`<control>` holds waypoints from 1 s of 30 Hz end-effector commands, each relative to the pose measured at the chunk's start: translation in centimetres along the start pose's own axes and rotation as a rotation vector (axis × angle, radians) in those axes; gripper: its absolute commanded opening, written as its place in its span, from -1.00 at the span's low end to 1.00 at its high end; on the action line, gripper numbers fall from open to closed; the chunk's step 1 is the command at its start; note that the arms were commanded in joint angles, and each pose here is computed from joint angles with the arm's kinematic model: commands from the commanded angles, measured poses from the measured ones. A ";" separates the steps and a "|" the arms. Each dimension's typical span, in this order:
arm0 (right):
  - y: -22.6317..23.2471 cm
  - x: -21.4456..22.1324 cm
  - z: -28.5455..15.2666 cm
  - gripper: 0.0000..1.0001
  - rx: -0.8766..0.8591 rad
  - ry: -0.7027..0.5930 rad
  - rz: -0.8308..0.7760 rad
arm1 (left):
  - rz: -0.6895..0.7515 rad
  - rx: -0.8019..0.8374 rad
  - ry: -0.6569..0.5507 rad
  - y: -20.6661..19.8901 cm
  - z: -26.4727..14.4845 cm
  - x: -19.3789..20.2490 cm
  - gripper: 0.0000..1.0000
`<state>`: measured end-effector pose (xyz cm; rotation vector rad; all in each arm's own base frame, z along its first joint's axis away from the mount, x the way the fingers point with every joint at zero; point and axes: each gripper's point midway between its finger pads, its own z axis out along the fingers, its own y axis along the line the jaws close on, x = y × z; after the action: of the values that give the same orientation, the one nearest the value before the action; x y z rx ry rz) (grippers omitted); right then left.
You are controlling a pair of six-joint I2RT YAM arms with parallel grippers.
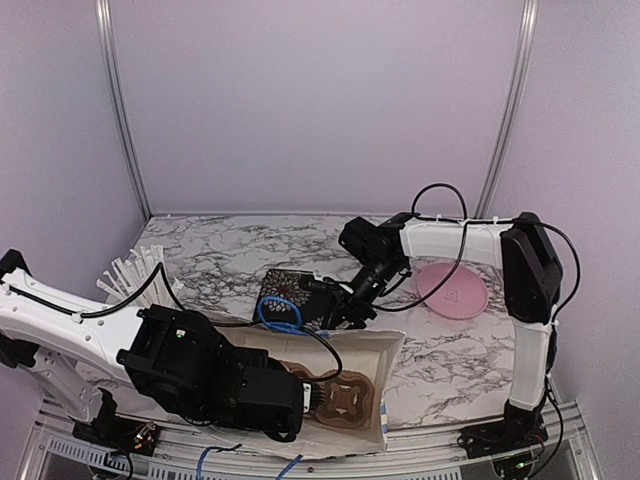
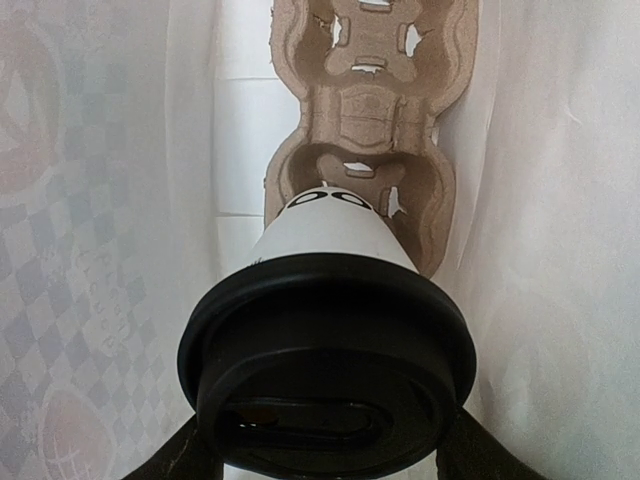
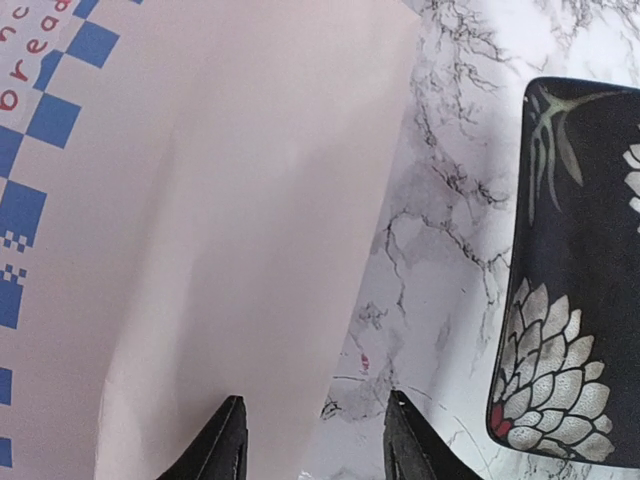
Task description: Pack the takeout coffee
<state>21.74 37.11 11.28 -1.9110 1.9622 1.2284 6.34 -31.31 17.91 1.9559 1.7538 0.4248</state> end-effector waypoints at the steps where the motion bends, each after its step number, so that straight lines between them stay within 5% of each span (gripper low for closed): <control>1: 3.0 -3.1 -1.8 -0.11 0.004 -0.041 -0.108 | -0.003 0.002 -0.008 0.1 -0.5 0.7 -0.45; 11: 7.9 -7.6 -4.9 -0.05 0.094 -0.054 -0.297 | 0.035 0.002 -0.027 -0.4 0.2 1.2 -0.45; 30: 19.3 -10.5 -3.1 -0.03 -0.127 -0.037 -0.528 | 0.120 -0.062 -0.017 -0.5 2.0 2.1 -0.45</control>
<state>9.72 40.24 26.94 -2.2150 1.2994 1.2054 6.79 -30.01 16.19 2.0176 1.6505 0.4569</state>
